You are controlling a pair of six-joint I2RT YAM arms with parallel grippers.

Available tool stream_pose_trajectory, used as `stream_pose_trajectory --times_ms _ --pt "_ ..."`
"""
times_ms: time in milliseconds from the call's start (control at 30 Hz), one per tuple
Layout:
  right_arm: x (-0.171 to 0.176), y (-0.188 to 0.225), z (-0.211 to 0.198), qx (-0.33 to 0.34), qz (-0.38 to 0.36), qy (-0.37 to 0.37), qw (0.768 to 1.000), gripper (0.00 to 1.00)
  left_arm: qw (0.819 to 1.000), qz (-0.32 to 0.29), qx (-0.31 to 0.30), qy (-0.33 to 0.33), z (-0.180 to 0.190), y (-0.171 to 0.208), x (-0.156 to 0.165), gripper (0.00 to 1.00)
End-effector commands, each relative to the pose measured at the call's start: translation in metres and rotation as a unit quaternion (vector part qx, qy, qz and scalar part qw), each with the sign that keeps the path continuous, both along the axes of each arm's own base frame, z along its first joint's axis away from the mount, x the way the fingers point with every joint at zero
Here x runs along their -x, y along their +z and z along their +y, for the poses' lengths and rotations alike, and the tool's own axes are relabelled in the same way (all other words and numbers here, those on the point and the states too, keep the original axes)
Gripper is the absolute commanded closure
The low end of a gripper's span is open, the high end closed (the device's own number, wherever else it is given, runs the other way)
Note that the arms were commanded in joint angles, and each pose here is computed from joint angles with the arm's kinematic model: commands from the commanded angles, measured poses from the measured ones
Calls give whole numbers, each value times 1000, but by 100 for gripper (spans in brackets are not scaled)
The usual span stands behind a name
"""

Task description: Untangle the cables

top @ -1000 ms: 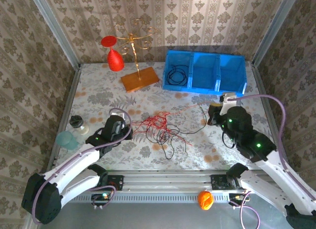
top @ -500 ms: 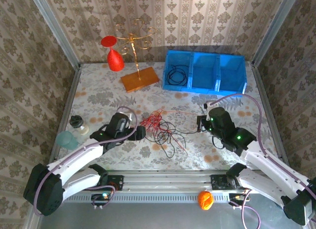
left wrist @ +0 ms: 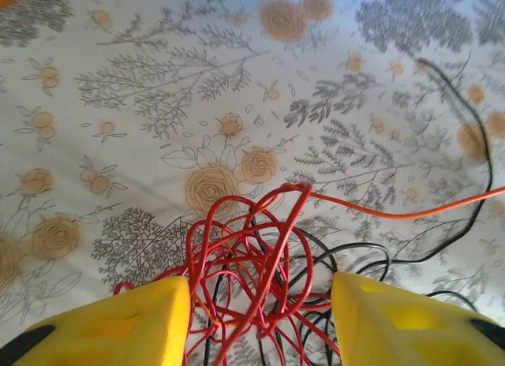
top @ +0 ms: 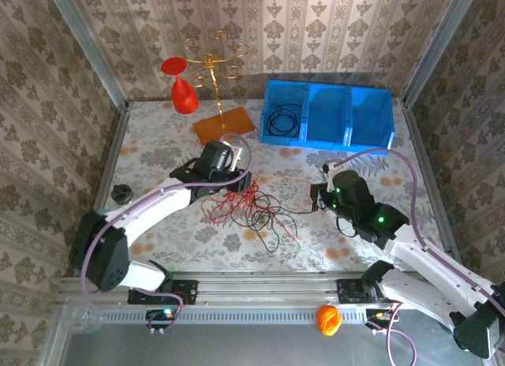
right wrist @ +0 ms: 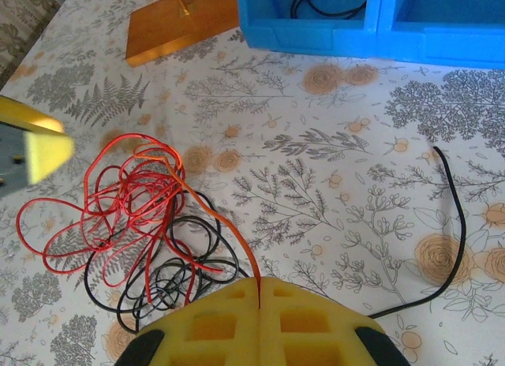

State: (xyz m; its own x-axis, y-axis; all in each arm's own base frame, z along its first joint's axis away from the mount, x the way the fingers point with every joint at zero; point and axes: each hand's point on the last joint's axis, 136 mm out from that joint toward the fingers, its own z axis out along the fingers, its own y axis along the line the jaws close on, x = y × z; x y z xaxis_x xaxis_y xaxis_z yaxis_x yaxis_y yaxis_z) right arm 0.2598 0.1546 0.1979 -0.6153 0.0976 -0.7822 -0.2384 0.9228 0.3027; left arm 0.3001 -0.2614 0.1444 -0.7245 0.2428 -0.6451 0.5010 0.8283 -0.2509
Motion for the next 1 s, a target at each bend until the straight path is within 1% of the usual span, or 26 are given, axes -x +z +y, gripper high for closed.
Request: stream_pose_trajectory --times_ms 0,67,133,167,200,267,333,400,567,667,800,900,967 --pt "-2 29 4 -20 -33 7 999 100 999 4 -16 -43 -12 -13 -2 55" --pt "-2 36 5 -22 -40 9 999 100 999 7 -14 -50 -18 -19 -3 62" --pt "-2 41 5 -21 -44 10 999 100 999 -3 -18 -41 -16 -20 -8 75" --pt "-2 44 4 -18 -47 10 999 100 999 -11 -20 -36 -15 -17 -9 80" --pt "-2 48 3 -17 -51 9 999 100 999 -17 -18 -37 -15 -14 -10 83" --pt "-2 56 1 -15 -61 7 998 100 999 -35 -20 -27 -11 -4 -12 100" --pt "-2 67 -4 -13 -73 0 997 100 998 -52 -12 -14 -6 13 -13 100" --pt "0 81 -12 -10 -91 -12 996 100 997 -72 9 1 0 40 -11 100" --pt "6 121 -44 2 -148 -62 987 100 989 -125 78 7 10 109 5 100" --pt "10 141 -60 -3 -174 -85 981 100 985 -139 103 4 14 136 15 100" --pt "17 168 -74 -19 -206 -106 973 100 983 -146 107 10 22 145 20 100" --pt "22 190 -82 -31 -233 -115 965 100 985 -139 102 25 29 133 21 100" --pt "25 203 -91 -29 -247 -131 960 100 986 -132 93 40 36 118 21 100"
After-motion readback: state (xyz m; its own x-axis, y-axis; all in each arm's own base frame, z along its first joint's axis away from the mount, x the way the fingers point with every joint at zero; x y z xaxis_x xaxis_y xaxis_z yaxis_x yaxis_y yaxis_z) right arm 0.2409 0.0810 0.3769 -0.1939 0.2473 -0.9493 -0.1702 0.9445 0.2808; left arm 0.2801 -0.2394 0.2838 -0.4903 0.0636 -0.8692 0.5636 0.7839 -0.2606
